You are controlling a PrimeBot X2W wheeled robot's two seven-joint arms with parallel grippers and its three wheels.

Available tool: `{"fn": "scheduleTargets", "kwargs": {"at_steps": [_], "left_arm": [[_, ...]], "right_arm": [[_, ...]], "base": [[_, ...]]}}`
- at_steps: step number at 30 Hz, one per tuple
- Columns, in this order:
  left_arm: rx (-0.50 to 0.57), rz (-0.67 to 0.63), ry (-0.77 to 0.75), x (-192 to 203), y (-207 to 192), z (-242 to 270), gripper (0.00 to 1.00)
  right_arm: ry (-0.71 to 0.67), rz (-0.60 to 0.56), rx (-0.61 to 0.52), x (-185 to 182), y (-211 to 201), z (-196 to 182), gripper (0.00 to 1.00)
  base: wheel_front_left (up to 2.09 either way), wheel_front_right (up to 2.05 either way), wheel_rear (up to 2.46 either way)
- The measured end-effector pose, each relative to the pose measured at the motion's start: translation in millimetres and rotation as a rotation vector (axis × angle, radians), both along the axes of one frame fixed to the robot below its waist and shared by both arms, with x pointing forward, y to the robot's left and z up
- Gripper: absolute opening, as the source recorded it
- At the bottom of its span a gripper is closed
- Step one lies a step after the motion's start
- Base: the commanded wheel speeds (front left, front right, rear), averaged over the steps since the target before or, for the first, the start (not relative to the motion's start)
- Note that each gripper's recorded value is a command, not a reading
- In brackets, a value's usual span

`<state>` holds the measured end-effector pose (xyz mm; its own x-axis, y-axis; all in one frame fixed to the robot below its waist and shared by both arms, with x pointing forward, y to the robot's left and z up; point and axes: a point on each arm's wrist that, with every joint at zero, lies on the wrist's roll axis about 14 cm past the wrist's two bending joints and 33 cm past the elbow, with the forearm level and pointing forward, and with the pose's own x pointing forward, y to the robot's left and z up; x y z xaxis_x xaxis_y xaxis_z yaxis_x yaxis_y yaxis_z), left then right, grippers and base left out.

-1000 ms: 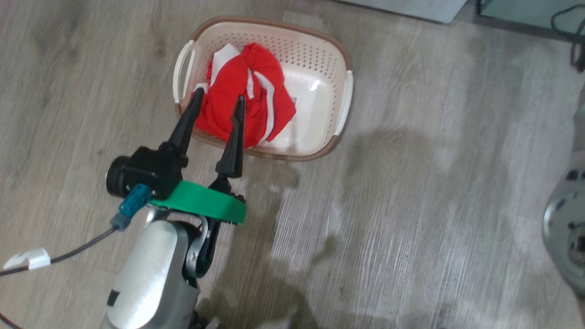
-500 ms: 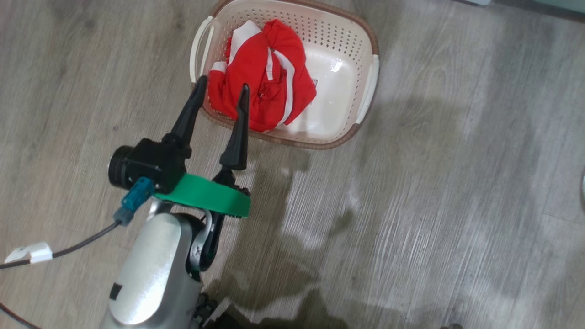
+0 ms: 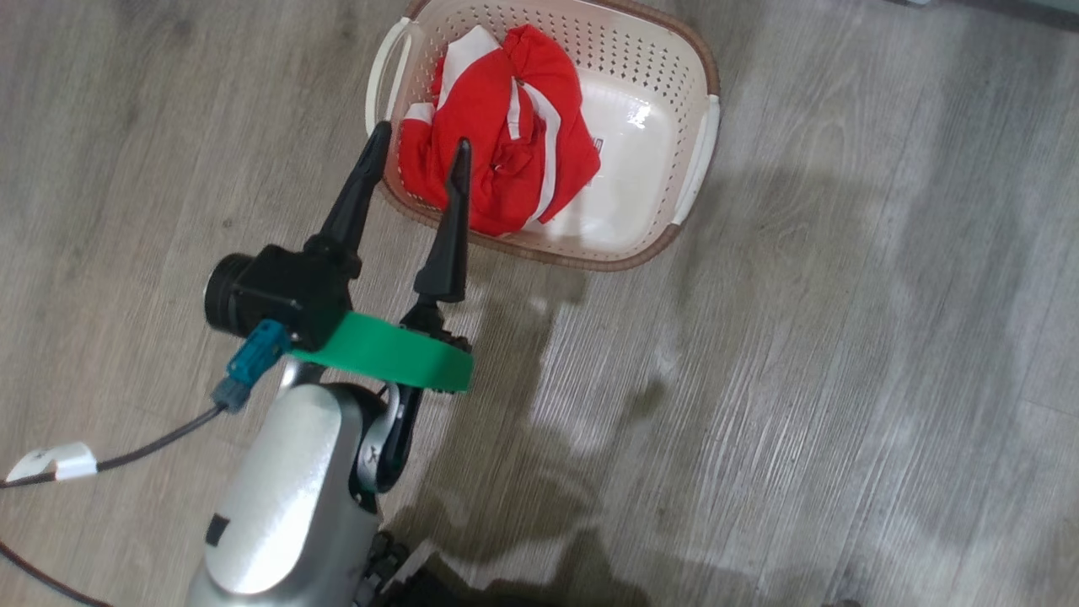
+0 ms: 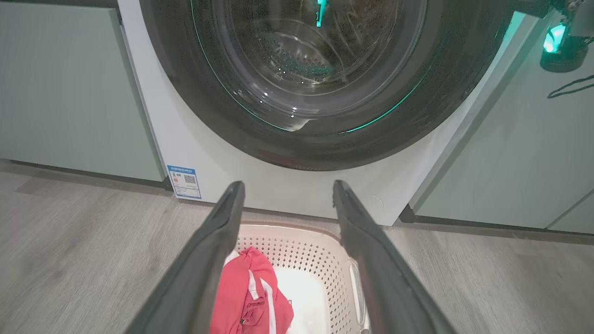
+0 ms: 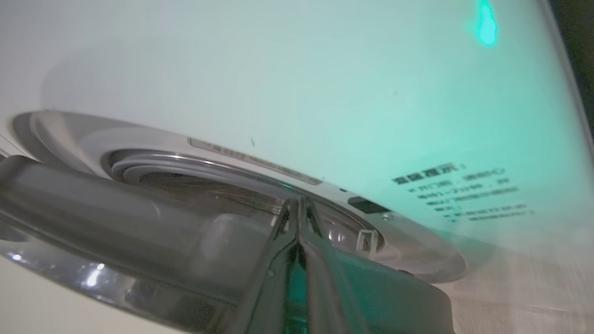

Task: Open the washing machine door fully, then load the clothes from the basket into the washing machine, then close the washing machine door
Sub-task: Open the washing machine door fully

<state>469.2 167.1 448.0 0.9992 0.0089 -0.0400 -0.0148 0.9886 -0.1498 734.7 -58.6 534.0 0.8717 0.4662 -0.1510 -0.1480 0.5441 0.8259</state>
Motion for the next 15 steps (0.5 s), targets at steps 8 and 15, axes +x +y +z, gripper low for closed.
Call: {"fn": "scheduleTargets", "kwargs": {"at_steps": [8, 15], "left_arm": [[-0.009, -0.012, -0.037, 0.4, -8.3, 14.4, 1.0], [-0.008, -0.014, -0.071, -3.6, -8.8, 29.8, 1.0]], "right_arm": [[0.038, 0.071, 0.002, -12.6, 6.5, -3.5, 0.0], [0.091, 0.125, 0.055, -33.4, 12.2, -6.1, 0.0]], "base": [[0.0, 0.0, 0.0], [0.0, 0.0, 0.0]]}}
